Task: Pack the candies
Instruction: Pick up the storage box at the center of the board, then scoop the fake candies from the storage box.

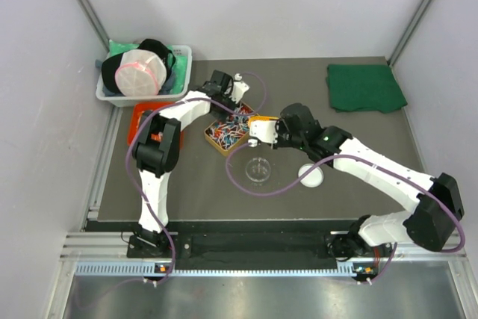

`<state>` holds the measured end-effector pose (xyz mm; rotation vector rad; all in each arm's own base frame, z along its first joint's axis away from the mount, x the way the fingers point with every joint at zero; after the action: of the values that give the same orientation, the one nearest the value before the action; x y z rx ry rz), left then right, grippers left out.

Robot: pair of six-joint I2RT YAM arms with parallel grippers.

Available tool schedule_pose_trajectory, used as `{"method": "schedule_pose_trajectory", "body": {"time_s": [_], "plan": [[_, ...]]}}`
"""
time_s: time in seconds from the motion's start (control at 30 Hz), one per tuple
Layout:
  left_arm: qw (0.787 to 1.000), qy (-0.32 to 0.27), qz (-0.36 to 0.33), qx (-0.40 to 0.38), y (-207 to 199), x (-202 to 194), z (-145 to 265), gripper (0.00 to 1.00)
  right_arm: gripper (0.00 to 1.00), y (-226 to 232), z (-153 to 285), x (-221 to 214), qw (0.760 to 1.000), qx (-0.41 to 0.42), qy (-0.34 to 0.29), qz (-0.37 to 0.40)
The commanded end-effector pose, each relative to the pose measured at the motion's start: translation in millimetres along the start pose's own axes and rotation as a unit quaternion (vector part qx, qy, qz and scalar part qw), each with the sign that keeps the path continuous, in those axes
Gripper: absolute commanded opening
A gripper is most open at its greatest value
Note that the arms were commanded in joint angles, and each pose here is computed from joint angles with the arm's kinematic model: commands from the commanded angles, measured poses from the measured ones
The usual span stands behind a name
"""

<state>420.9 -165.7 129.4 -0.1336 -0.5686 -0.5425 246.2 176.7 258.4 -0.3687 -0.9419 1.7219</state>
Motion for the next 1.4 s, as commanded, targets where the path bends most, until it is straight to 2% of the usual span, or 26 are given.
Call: {"method": "schedule_pose_trajectory", "body": {"time_s": [0.0, 0.33, 0.57, 1.0, 1.37], "plan": [[0.999, -0.039, -0.026, -0.010, -7, 24, 28, 0.00, 0.00, -12, 3, 11, 0.998, -0.037, 0.019, 0.046], [0.997, -0.066, -0.045, 0.004, -15, 39, 47, 0.00, 0.00, -13, -25, 12, 0.990, -0.005, 0.081, 0.113], [0.994, -0.086, -0.062, 0.020, -21, 50, 60, 0.00, 0.00, -29, -37, 19, 0.983, -0.006, 0.104, 0.149], [0.990, -0.109, -0.083, 0.019, -29, 59, 78, 0.00, 0.00, -46, -67, 26, 0.959, 0.010, 0.159, 0.235], [0.989, -0.124, -0.075, -0.018, -36, 64, 89, 0.00, 0.00, -54, -84, 30, 0.942, 0.009, 0.193, 0.273]]}}
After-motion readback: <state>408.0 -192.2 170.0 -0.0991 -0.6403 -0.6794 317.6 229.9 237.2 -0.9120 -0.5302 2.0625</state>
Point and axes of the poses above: each gripper's point midway between its finger pads, its own z axis back along the fingers, its own y axis along the line the jaws close on, x = y × z, the point moved 10 cm from there along z, back along the fingers, and after that the axes turned 13 degrees about z, right-handed, at the moved point
